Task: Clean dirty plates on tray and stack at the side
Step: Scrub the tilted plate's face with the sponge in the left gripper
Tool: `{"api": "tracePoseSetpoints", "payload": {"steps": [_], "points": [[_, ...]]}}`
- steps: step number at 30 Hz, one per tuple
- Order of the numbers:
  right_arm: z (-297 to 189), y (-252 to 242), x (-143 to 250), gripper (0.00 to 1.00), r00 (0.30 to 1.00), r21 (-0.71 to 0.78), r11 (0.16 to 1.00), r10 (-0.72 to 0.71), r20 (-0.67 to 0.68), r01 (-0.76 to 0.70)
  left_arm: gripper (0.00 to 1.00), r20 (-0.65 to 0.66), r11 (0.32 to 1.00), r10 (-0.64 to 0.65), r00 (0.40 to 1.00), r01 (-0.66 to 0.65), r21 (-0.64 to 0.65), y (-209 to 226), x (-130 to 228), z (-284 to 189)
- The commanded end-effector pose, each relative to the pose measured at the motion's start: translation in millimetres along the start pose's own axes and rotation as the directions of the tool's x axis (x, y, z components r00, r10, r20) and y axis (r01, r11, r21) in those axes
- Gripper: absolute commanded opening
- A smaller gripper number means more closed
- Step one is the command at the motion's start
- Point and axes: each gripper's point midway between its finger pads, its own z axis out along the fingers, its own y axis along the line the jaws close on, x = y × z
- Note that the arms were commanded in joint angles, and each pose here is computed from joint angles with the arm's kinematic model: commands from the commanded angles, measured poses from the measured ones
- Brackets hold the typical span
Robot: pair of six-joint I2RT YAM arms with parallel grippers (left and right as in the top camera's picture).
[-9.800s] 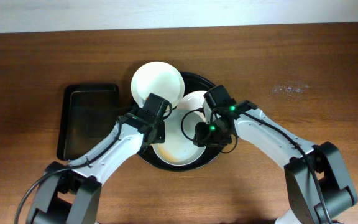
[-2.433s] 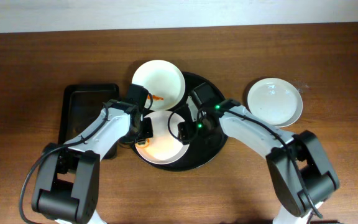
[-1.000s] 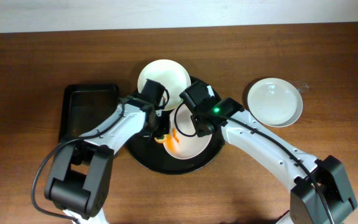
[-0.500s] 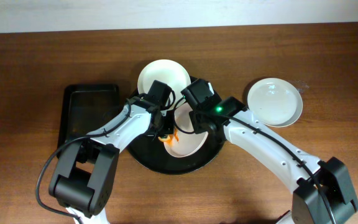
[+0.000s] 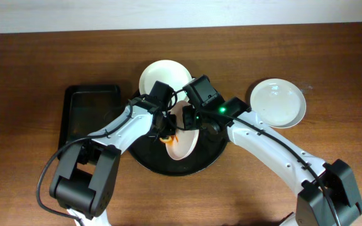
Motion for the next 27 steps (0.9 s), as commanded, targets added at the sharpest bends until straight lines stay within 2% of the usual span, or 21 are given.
{"api": "tracePoseSetpoints", "payload": {"steps": [1, 5, 11, 15, 17, 18, 20, 27], "points": [[7.3, 18.3, 32.3, 0.19, 0.994, -0.095, 0.995, -0.033, -0.106, 0.023, 0.00, -0.067, 1.000, 0.025, 0.997, -0.025, -0.003, -0.5, 17.4, 24.2], [7.6, 17.6, 33.4, 0.04, 0.994, -0.093, 0.995, -0.032, -0.109, 0.022, 0.00, -0.063, 1.000, 0.025, 0.998, -0.026, -0.001, -0.8, 16.4, 24.2], [8.2, 11.8, 30.7, 0.04, 0.995, -0.062, 0.998, -0.039, -0.094, 0.033, 0.00, 0.010, 1.000, 0.019, 1.000, -0.020, 0.023, -6.7, -7.8, 2.2], [8.5, 10.0, 28.6, 0.04, 0.995, -0.051, 0.998, -0.045, -0.084, 0.041, 0.00, 0.166, 0.997, 0.014, 0.986, -0.027, 0.076, -17.1, -37.7, -57.5], [8.6, 9.9, 27.8, 0.04, 0.996, -0.049, 0.998, -0.044, -0.080, 0.041, 0.00, 0.211, 0.995, 0.017, 0.977, -0.038, 0.095, -21.9, -40.1, -81.6], [8.6, 10.0, 27.7, 0.04, 0.996, -0.050, 0.998, -0.044, -0.079, 0.041, 0.00, 0.211, 0.993, 0.018, 0.977, -0.041, 0.110, -24.3, -37.4, -88.5], [8.6, 10.0, 27.7, 0.04, 0.996, -0.050, 0.998, -0.044, -0.079, 0.040, 0.00, 0.123, 0.968, 0.029, 0.992, -0.058, 0.245, -45.9, -16.7, -93.9], [7.5, 5.8, 22.1, 0.04, 0.997, -0.043, 0.999, -0.032, -0.068, 0.030, 0.00, 0.004, 0.878, 0.089, 0.996, -0.081, 0.471, -70.3, 9.8, -107.0]]}}
